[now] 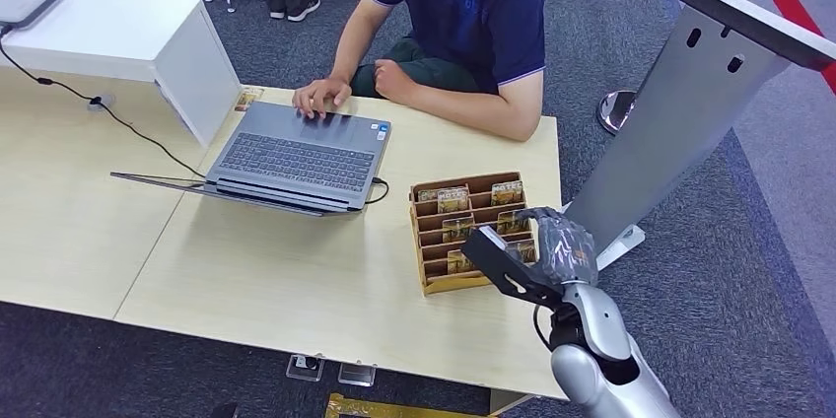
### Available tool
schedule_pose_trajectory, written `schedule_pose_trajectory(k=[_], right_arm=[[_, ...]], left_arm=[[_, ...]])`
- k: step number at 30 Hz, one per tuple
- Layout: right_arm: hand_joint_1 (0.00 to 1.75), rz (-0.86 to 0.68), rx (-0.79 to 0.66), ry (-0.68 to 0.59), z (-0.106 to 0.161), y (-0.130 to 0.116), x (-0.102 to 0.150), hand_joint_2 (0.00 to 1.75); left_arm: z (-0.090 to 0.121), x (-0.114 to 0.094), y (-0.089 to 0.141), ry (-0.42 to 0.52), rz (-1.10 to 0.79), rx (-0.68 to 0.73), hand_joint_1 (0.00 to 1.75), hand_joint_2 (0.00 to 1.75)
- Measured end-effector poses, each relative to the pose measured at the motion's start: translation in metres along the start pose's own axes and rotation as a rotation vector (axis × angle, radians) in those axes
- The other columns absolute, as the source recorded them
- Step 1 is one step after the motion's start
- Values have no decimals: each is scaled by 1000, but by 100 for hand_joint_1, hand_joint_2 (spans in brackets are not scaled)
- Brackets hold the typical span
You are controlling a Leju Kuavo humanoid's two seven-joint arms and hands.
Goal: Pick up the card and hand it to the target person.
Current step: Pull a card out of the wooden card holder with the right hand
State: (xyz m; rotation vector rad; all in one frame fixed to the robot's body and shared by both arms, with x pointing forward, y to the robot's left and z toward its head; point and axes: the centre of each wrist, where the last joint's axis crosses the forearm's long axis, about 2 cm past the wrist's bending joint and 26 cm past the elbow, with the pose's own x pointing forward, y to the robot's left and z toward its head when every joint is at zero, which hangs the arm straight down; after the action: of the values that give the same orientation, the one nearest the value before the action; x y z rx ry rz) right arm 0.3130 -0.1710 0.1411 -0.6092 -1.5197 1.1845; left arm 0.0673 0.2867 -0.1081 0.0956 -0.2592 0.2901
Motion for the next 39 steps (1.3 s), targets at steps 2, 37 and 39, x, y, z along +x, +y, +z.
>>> schedule_pose_trajectory(k=[2, 37, 39], right_arm=[[76, 0, 0, 0, 0, 0, 0, 175], [57, 2, 12, 24, 2, 3, -2, 175], [54, 2, 14, 25, 2, 3, -2, 175]], left_arm=[[0, 0, 0, 0, 0, 0, 0, 175], [0, 0, 0, -1, -3, -3, 0, 175], [0, 0, 0, -1, -3, -3, 0, 175]])
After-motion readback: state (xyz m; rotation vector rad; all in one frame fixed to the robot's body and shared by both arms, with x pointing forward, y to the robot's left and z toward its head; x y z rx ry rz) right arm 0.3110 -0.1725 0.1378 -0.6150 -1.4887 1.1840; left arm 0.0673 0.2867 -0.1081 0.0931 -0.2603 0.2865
